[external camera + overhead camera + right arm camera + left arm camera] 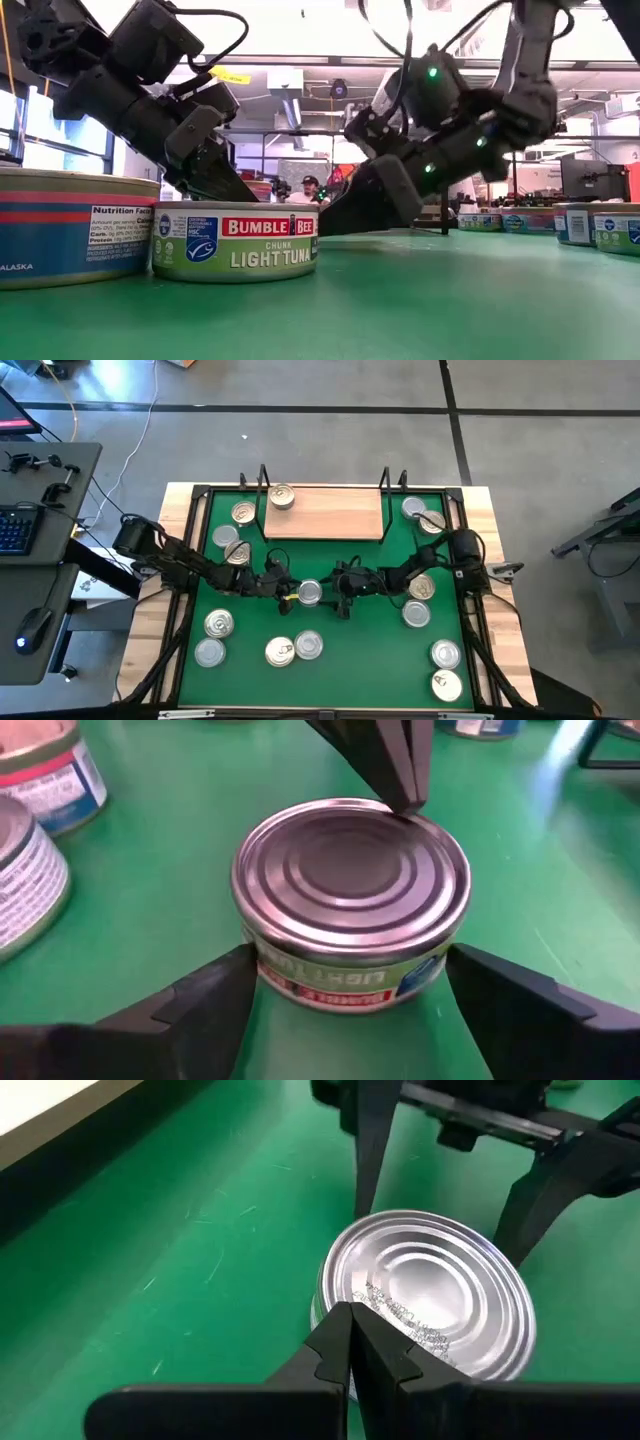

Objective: Stack canned seafood by type on shelf
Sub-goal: Put the green white tuna can on the shelf

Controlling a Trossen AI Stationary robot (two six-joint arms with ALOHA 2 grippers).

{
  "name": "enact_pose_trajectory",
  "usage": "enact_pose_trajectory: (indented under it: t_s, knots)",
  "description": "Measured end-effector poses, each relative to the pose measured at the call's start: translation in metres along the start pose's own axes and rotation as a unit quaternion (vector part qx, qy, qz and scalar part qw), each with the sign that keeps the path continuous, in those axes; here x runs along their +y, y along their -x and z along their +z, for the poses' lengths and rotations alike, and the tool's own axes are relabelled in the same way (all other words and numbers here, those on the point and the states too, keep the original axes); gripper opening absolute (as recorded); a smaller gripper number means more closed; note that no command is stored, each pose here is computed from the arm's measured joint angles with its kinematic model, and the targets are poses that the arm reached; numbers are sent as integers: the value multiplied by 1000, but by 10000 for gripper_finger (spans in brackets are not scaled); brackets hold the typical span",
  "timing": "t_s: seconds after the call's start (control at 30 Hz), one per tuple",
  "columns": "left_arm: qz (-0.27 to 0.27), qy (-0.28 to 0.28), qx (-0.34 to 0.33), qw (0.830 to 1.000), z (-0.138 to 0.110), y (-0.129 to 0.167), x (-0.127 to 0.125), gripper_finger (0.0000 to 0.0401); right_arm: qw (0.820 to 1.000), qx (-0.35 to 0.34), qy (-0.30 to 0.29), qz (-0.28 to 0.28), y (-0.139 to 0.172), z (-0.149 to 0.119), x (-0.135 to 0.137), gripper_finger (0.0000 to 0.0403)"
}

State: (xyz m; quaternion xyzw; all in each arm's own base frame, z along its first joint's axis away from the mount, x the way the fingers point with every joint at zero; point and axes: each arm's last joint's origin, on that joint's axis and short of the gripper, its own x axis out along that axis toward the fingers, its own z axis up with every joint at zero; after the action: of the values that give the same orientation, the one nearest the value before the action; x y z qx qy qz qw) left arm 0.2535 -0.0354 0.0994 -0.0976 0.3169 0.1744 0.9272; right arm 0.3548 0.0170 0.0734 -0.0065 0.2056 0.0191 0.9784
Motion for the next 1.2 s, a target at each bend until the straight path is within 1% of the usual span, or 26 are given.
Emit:
enact_pose_trajectory:
  t_s: [0.2, 0.37, 0.47, 0.53, 0.6, 0.63, 0.73, 0.83, 0.93, 0.97, 1.1, 1.2]
  knots:
    - [13, -1, 1, 1000, 0, -1, 4, 0, 1000, -14, 5, 25, -23, 3, -7, 317]
    - [15, -14, -8, 1000, 5, 0, 2, 0, 1000, -11, -13, 15, -31, 3, -12, 317]
    - [3, -24, -6, 1000, 19, 6, -2, 0, 999, -6, -32, 17, -29, 0, -14, 317]
    - [-11, -35, 6, 999, 31, 13, -6, 0, 999, -1, -33, 16, -29, -1, -14, 317]
    - [-10, -35, 14, 999, 47, 22, -10, 0, 999, 1, -33, 16, -29, -2, -14, 317]
    - [-2, -34, 28, 999, 51, 26, -10, 0, 999, 0, -33, 15, -29, -2, -14, 317]
    - [33, -30, 91, 995, 47, 35, -6, 0, 999, 1, -34, 14, -29, -2, -14, 317]
    - [45, -3, 132, 990, 38, 39, -2, 0, 999, 5, -35, 14, -29, -2, -14, 317]
    - [57, 11, 169, 984, 17, 32, 4, 0, 999, 6, -35, 13, -29, -3, -14, 317]
    - [58, 13, 168, 984, 13, 29, 5, 0, 999, 6, -35, 13, -29, -3, -14, 316]
    - [39, 36, 124, 991, 6, 15, 2, 0, 999, 6, -39, 12, -30, -2, -14, 316]
    - [40, 32, 107, 993, 3, 9, 1, 0, 999, 5, -43, 17, -30, 2, -14, 315]
